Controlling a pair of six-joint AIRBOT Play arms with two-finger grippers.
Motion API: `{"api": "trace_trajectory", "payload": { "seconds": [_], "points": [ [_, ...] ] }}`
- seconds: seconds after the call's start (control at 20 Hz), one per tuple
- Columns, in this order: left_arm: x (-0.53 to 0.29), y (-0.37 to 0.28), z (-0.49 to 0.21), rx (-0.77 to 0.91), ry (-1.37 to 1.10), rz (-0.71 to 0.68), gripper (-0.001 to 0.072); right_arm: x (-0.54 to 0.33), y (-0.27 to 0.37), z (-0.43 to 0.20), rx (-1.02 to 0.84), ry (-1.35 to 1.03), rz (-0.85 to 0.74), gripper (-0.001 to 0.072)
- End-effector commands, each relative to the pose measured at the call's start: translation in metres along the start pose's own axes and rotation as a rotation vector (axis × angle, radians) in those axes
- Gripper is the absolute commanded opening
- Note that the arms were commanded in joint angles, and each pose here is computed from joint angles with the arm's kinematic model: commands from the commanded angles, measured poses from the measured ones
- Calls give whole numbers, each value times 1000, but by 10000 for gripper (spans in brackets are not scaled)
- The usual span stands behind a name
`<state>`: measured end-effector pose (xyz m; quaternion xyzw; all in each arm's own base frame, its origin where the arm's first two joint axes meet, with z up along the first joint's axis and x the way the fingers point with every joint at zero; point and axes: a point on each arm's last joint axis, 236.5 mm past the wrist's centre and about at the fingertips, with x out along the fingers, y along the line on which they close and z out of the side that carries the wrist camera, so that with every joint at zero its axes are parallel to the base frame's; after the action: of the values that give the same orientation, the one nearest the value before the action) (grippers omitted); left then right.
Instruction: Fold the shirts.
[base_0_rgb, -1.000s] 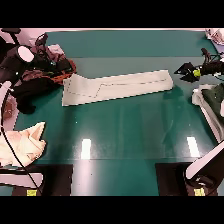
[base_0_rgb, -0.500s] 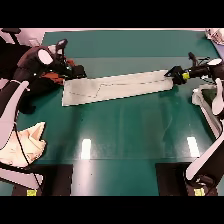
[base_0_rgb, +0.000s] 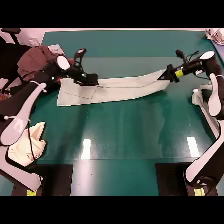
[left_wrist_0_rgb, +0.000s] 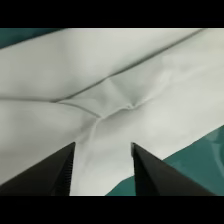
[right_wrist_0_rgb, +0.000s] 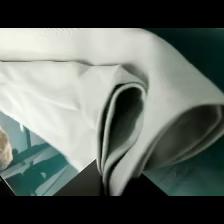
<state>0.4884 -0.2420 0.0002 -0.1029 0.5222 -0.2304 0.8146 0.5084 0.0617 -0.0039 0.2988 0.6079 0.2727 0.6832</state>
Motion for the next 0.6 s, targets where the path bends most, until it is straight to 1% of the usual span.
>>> {"api": "trace_trajectory", "payload": {
  "seconds": [0.0,0.15,0.25,0.3,0.55],
  "points": [
    [37,-18,-8,32,37,-35,359,-20,57,-4,-37,-36,0,24],
    [62,-38,-1,35,46,-83,357,-17,107,-23,-101,0,3,24],
    [69,-50,4,70,36,-105,90,-12,138,-25,-148,-30,8,24],
    [70,-55,6,96,30,-111,59,-9,152,-24,-164,-49,12,24],
    [85,-50,-11,131,84,-108,58,5,214,-29,-214,-112,51,24]
  ]
}}
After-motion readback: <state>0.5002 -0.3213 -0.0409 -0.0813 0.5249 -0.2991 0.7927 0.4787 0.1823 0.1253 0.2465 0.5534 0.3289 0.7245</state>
